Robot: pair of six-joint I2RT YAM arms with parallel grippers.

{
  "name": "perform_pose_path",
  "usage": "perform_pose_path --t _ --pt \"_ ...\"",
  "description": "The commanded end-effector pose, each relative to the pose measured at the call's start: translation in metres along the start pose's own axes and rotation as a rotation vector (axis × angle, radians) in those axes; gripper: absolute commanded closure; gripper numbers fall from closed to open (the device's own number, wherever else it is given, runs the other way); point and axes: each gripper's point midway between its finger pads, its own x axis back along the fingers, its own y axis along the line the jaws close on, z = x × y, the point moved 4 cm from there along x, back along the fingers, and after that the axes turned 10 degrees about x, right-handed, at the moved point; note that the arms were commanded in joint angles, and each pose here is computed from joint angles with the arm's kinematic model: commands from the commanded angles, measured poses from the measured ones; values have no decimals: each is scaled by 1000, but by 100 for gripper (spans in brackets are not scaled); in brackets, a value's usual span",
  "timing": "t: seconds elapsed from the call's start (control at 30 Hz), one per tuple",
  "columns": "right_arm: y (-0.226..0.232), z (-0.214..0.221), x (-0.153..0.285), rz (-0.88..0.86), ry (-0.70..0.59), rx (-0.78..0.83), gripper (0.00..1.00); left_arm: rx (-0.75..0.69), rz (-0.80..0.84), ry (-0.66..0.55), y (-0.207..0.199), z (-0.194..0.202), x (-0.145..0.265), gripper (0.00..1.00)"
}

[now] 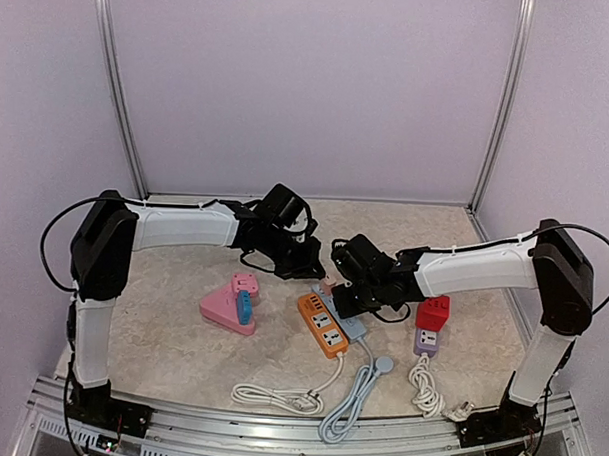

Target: Pull the plug off the socket

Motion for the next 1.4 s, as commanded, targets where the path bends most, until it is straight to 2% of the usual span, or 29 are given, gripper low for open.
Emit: perform_pose_path --t 0.0,0.47,0.87,1.37 --pt "39 35 5 -163 130 -29 100 12 30 12 2 -8 -15 99" --pt "38 32 0 -132 142 -28 100 71 -7 70 25 -1 -42 100" --pt "29 17 1 -92 135 -62 100 148 -150 151 82 47 -49 100" --pt "16 -23 27 -4 30 -88 100 147 -288 182 108 69 -65 100"
